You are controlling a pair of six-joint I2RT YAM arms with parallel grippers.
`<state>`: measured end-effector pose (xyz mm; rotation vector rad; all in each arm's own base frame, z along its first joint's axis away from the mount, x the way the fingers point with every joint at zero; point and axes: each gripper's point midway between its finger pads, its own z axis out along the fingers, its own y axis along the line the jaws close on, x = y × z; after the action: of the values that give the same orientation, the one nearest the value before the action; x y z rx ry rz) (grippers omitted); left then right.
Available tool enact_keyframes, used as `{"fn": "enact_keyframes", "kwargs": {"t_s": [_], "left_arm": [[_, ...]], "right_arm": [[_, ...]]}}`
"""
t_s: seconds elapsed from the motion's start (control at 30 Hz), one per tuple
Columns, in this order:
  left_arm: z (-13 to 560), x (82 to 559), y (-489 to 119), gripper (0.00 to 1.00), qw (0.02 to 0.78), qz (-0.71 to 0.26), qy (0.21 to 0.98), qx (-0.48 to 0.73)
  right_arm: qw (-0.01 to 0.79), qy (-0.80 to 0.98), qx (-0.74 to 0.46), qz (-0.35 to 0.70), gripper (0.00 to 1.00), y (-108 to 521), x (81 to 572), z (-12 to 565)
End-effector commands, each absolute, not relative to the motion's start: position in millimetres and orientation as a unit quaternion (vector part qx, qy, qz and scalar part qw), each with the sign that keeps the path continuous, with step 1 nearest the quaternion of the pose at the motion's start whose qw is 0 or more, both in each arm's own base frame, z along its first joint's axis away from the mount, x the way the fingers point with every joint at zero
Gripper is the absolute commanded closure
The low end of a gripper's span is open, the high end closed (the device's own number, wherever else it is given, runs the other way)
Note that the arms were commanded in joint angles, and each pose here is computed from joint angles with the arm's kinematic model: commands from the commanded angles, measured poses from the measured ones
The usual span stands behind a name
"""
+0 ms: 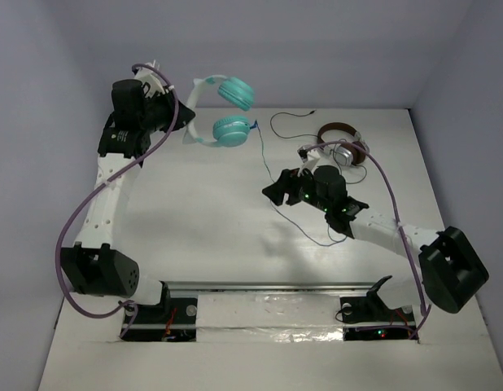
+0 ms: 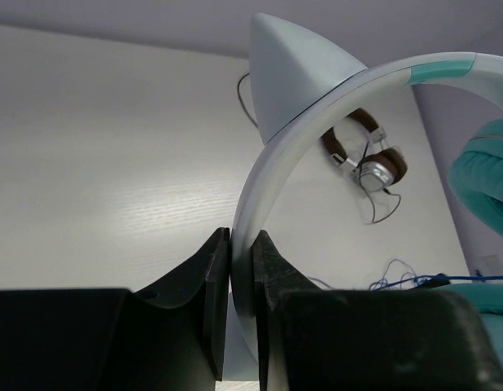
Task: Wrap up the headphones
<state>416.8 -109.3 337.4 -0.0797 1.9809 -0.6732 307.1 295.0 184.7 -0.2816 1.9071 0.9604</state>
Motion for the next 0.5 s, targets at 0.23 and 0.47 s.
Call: {"fn": "enact_keyframes", "kwargs": {"t_s": [0.23,0.47], "left_arm": [[462,393,-128,1.00,0.593,-0.357,0.722,0.002],[475,392,-126,1.00,0.606,-0.358,0.711,-0.004]], "right_arm": [[0.509,0.753,-0.116,0.400,0.28,296,338,186],[0.503,0.758,-0.102,0.403,0.29,290,352,170]]}}
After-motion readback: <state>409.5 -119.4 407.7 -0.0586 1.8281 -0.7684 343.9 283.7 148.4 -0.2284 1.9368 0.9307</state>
